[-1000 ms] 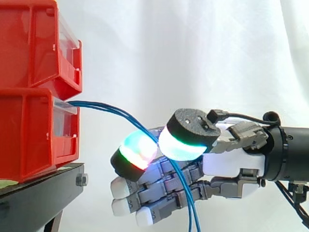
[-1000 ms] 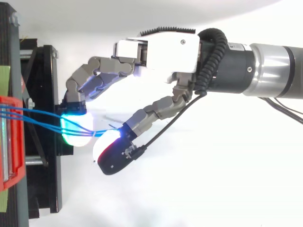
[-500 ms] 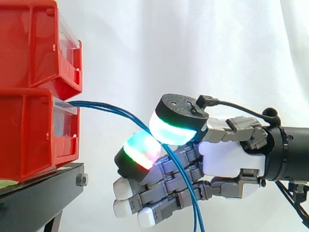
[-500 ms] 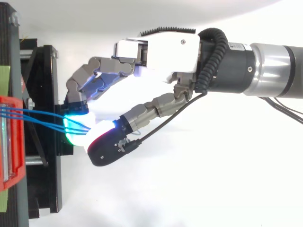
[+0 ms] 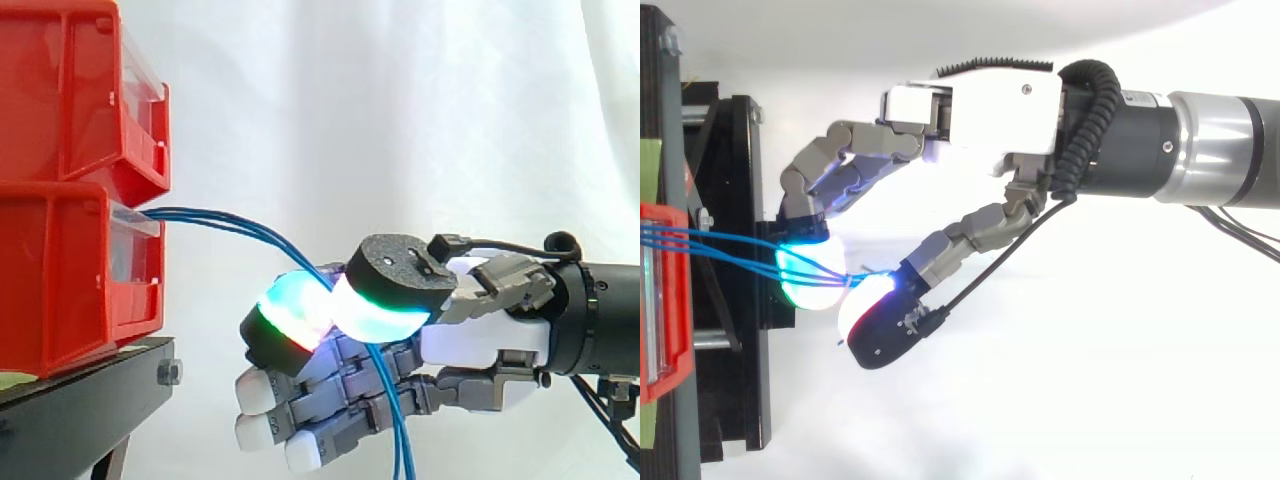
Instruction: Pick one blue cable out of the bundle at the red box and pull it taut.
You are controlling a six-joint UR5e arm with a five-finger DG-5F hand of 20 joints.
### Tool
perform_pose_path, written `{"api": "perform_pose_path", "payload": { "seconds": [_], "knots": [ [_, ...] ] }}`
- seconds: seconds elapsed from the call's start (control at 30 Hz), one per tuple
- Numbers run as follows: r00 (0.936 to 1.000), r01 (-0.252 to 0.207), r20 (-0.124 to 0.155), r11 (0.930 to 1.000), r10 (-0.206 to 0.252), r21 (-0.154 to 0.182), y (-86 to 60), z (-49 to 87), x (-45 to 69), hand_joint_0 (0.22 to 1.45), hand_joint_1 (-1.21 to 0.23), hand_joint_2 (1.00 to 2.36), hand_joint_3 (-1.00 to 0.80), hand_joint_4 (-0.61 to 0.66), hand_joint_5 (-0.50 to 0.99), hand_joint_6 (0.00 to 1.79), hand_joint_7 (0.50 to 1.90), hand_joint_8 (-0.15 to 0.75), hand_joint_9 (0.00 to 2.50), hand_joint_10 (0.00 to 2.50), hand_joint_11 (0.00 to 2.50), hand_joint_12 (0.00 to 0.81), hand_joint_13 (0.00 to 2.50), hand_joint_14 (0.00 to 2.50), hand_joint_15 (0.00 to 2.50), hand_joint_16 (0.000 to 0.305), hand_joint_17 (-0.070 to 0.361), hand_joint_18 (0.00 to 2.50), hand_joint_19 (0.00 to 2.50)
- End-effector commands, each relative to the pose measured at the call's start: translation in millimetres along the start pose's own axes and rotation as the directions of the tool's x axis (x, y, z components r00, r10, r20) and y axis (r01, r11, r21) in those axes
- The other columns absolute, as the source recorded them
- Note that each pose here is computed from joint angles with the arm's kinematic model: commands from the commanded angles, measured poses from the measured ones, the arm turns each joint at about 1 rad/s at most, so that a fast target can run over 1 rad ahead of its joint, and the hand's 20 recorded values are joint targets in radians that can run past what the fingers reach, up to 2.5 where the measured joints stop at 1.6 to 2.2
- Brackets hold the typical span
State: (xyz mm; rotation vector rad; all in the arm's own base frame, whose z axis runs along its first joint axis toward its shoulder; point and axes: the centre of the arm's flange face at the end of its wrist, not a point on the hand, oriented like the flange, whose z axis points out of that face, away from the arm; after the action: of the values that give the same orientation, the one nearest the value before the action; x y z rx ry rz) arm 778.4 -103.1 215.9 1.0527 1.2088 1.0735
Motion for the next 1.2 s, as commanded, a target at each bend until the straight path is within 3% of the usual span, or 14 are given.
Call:
{"api": "perform_pose_path", "payload": {
  "seconds": [0.0,0.1,0.2,0.37,0.6,0.73,0.8,0.87,0.93,1.17],
  "knots": [
    [1.0000,0.000,0.000,1.0000,0.000,-0.001,0.6,0.2,-0.1,0.60,-0.93,1.00,-0.50,0.07,-0.17,0.92,0.93,0.272,0.62,0.01,0.42,0.366,0.54,0.01,0.24,0.053,0.119,0.60,0.25],
    [1.0000,0.000,0.000,1.0000,0.000,-0.001,0.6,0.2,-0.1,0.52,-0.89,1.00,-0.50,0.09,-0.16,0.92,0.93,0.285,0.63,0.01,0.42,0.379,0.54,0.01,0.24,0.056,0.125,0.59,0.26],
    [1.0000,0.000,-0.001,1.0000,0.000,-0.001,0.9,0.3,1.1,0.48,-0.71,1.00,-0.50,0.09,-0.15,0.91,0.94,0.304,0.68,0.01,0.41,0.395,0.57,0.01,0.25,0.059,0.132,0.61,0.29],
    [1.0000,0.000,-0.001,1.0000,0.000,-0.001,0.9,0.3,1.1,0.56,-0.54,1.00,-0.50,0.07,-0.15,0.90,1.02,0.282,0.71,0.01,0.40,0.361,0.56,0.01,0.28,0.053,0.120,0.55,0.35],
    [1.0000,0.000,-0.003,1.0000,0.000,0.001,-0.8,0.0,2.6,0.58,-0.65,1.01,-0.30,0.10,-0.15,0.90,1.06,0.299,0.70,0.01,0.42,0.363,0.57,0.01,0.29,0.053,0.120,0.55,0.35],
    [1.0000,0.000,-0.003,1.0000,0.000,0.000,0.4,0.0,2.4,0.60,-0.75,1.01,-0.20,0.13,-0.15,0.93,0.97,0.327,0.70,0.01,0.42,0.388,0.59,0.01,0.27,0.058,0.131,0.60,0.31],
    [1.0000,0.000,-0.002,1.0000,0.000,0.000,-0.3,0.3,1.3,0.62,-0.78,1.01,-0.17,0.11,-0.15,0.93,1.01,0.320,0.70,0.01,0.41,0.379,0.59,0.01,0.27,0.057,0.128,0.60,0.31],
    [1.0000,0.000,-0.003,1.0000,0.000,0.000,0.4,0.0,2.4,0.67,-0.85,1.02,-0.19,0.06,-0.16,0.93,1.16,0.308,0.68,0.01,0.42,0.365,0.58,0.01,0.26,0.053,0.120,0.60,0.30],
    [1.0000,0.000,-0.003,1.0000,0.000,0.000,0.4,0.0,2.4,0.71,-0.87,1.01,-0.24,0.01,-0.17,0.94,1.12,0.305,0.67,0.01,0.42,0.367,0.58,0.01,0.26,0.053,0.120,0.60,0.28],
    [1.0000,0.000,-0.003,1.0000,0.000,0.001,-0.8,0.0,2.6,0.80,-0.89,1.00,-0.49,-0.04,-0.18,0.94,1.22,0.271,0.64,0.01,0.40,0.365,0.56,0.01,0.23,0.053,0.120,0.61,0.23]
  ]
}}
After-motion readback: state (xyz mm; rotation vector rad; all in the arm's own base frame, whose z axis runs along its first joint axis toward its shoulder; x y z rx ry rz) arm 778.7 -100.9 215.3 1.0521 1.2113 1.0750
